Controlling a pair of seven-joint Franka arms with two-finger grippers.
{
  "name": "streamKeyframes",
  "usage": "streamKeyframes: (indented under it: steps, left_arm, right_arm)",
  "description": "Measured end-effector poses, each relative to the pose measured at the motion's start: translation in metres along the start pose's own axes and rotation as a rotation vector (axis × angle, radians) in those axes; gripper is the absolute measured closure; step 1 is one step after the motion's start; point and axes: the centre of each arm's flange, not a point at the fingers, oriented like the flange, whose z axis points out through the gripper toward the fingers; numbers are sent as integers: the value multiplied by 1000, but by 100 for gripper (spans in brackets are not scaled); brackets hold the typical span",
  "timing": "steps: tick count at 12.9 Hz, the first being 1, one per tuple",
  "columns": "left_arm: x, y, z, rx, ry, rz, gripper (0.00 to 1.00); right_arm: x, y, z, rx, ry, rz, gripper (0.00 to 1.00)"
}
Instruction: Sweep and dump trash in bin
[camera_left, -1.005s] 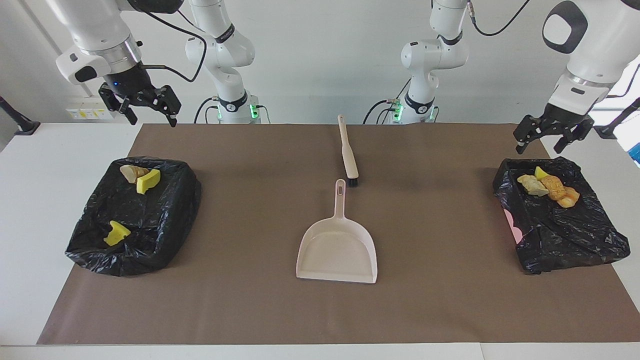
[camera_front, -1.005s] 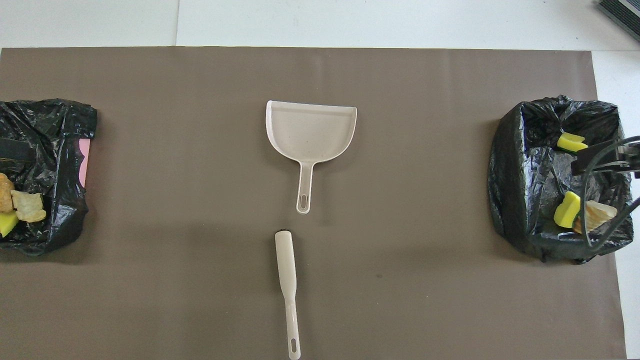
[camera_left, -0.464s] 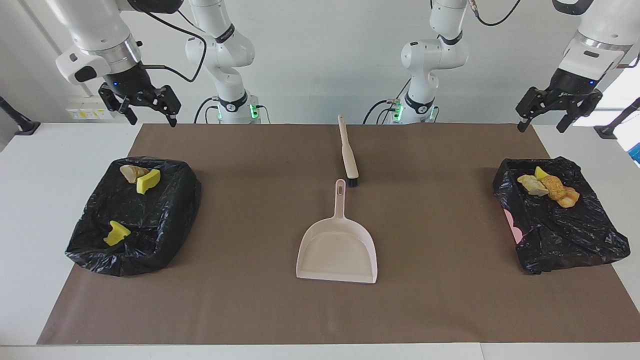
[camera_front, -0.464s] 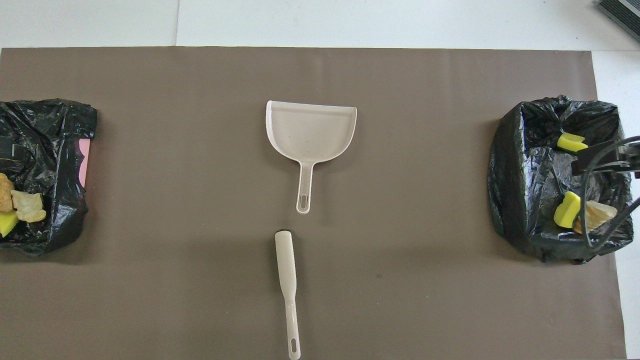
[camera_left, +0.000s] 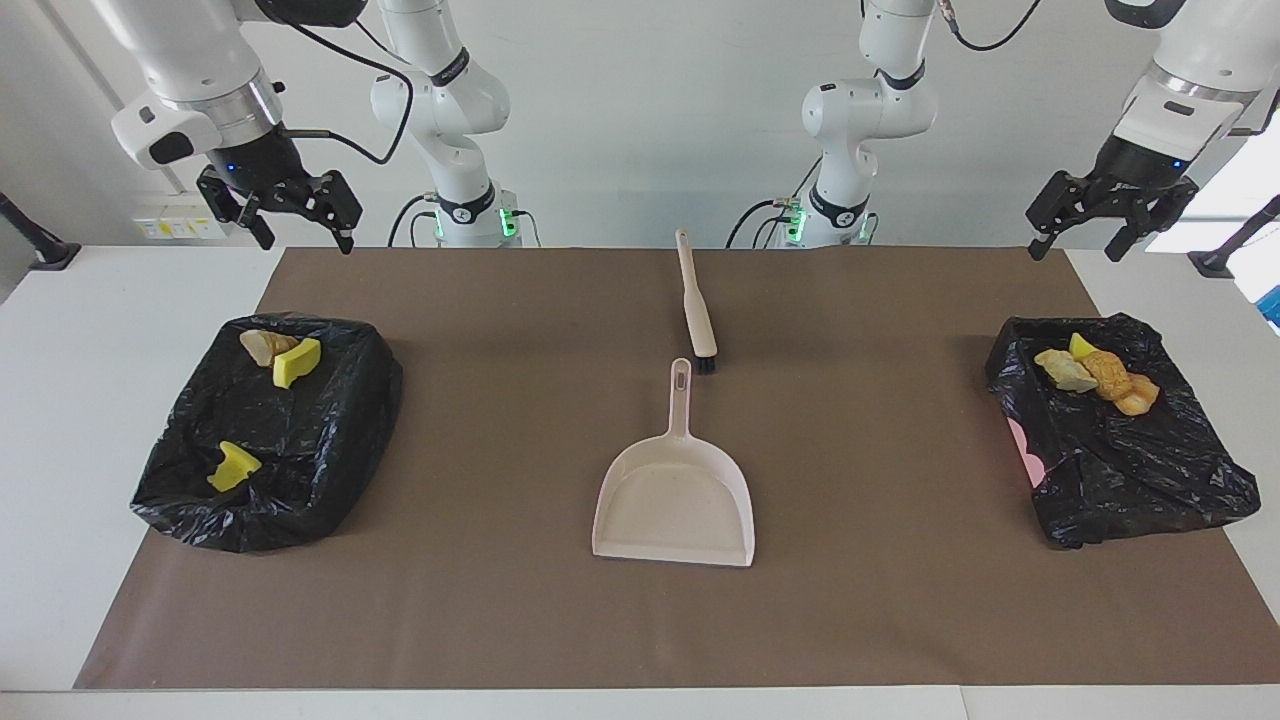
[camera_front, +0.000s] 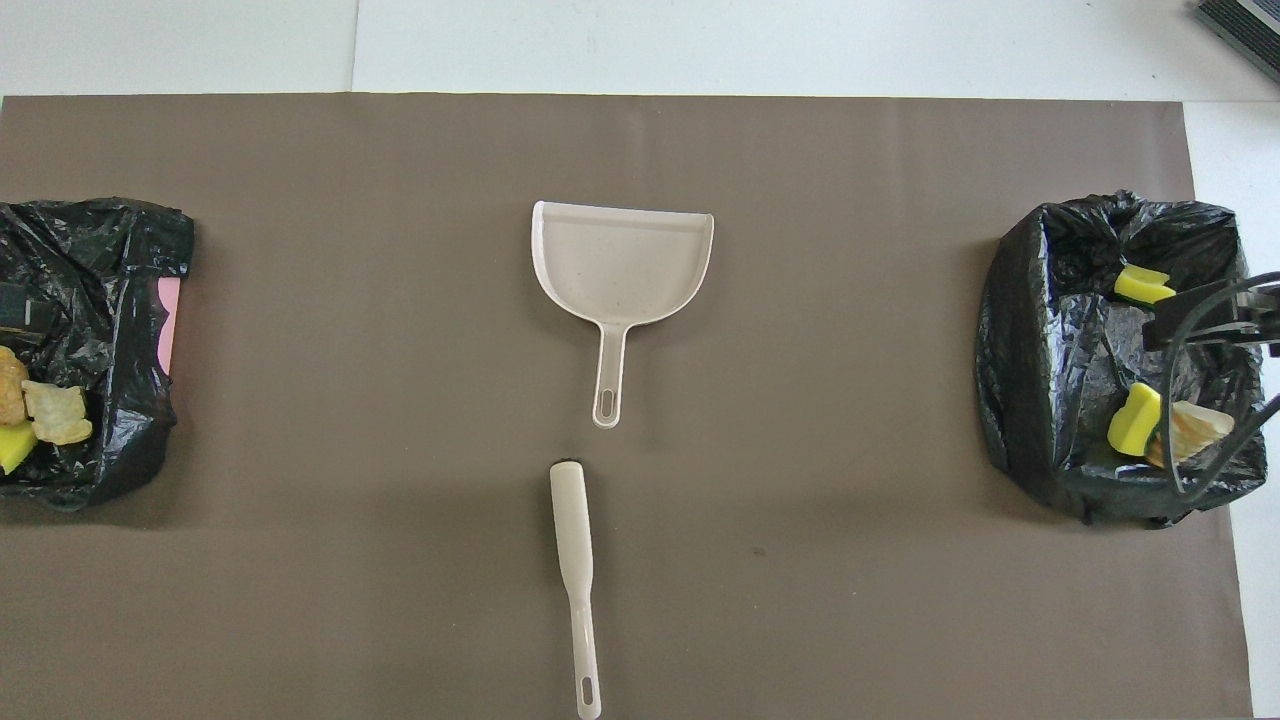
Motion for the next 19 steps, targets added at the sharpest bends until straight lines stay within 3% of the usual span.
streamKeyframes:
  steps: [5,19]
  left_arm:
    - [-9,13,-20,-49,-4,-1,0]
    - [-12,11,-15,-13,-30,41,0]
  right_arm:
    - [0,0,0,0,0,0,0]
    - [0,0,0,0,0,0,0]
